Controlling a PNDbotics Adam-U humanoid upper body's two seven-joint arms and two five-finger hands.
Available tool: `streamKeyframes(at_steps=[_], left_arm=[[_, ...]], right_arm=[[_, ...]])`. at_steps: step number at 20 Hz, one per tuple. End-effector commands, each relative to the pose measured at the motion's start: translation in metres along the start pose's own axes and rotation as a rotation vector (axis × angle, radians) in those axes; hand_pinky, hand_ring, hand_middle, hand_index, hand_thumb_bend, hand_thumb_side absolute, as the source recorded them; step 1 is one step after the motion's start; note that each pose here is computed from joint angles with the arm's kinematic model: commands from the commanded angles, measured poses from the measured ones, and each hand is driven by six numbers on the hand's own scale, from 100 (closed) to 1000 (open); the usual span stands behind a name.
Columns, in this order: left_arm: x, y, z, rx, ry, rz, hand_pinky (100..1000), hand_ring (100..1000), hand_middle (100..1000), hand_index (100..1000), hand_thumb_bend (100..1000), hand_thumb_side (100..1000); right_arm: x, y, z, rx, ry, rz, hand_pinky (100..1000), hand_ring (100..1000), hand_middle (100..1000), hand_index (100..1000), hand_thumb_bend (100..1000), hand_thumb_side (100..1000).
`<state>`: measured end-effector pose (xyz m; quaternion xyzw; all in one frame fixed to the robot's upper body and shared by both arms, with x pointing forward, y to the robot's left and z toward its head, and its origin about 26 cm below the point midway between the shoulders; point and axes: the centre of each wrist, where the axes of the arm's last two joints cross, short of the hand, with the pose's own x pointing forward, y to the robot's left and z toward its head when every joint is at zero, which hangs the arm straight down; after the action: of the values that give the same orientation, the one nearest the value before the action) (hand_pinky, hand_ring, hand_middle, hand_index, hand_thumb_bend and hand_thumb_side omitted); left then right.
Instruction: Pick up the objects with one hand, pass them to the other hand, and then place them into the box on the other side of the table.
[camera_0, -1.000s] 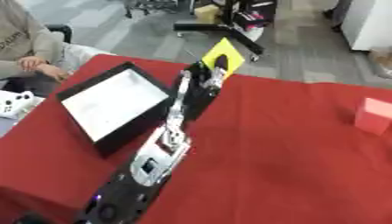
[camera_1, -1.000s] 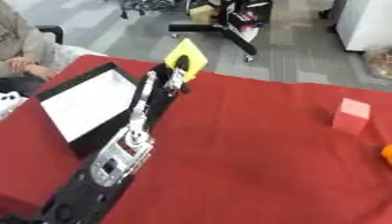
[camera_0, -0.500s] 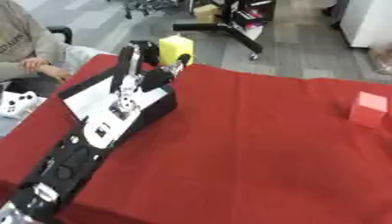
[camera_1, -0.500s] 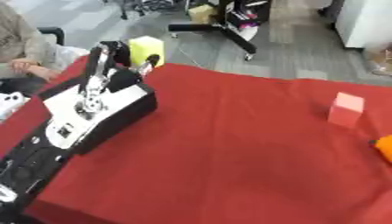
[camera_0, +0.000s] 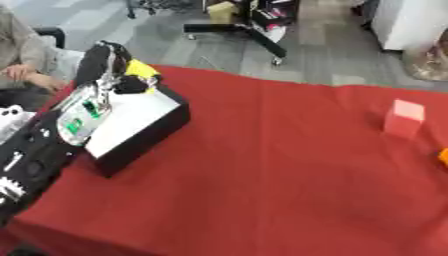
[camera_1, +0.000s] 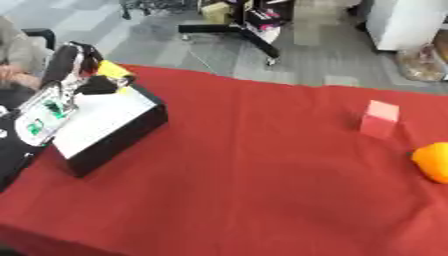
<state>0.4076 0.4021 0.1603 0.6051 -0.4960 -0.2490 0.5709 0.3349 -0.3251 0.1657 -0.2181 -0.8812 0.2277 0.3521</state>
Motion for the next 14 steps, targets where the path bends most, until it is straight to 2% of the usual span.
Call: streamKeyframes(at_steps=[1, 3, 4, 5, 6, 9, 14], left_arm=[[-0.025, 0.011, -0.013, 0.019, 0.101, -0.138, 714, 513, 445, 557, 796, 430], [-0.034, -0.003, -0.012, -0.031, 0.146, -0.200, 747, 583, 524, 648, 853, 543], [-0.039, -0.011, -0.010, -0.061, 0.157, -0.225, 770, 651, 625, 737, 937, 668], [-0.042, -0.018, -0.009, -0.088, 0.163, -0.244, 786, 692, 688, 789, 987, 724], [-0.046, -0.022, -0.009, -0.111, 0.167, -0.258, 803, 735, 748, 850, 1000, 768], [-0.049, -0.020, -0.016, -0.145, 0.156, -0.270, 814, 750, 775, 887, 1000, 798], [-0.033, 0.011, -0.025, -0.109, 0.064, -0.253, 810, 736, 762, 884, 992, 777]], right_arm=[[0.003, -0.005, -0.006, 0.000, -0.023, 0.008, 682, 501, 607, 670, 100, 1000], [0.003, -0.006, -0.006, 0.001, -0.023, 0.008, 683, 501, 607, 670, 100, 1000], [0.003, -0.006, -0.006, 0.000, -0.023, 0.008, 683, 501, 607, 670, 100, 1000], [0.003, -0.006, -0.006, 0.000, -0.023, 0.008, 683, 501, 606, 670, 100, 1000], [0.003, -0.006, -0.005, 0.000, -0.022, 0.008, 683, 501, 606, 670, 100, 1000], [0.002, -0.006, -0.004, 0.001, -0.017, 0.009, 683, 501, 606, 670, 100, 1000], [0.001, -0.006, -0.004, 0.002, -0.012, 0.011, 683, 501, 606, 670, 100, 1000]])
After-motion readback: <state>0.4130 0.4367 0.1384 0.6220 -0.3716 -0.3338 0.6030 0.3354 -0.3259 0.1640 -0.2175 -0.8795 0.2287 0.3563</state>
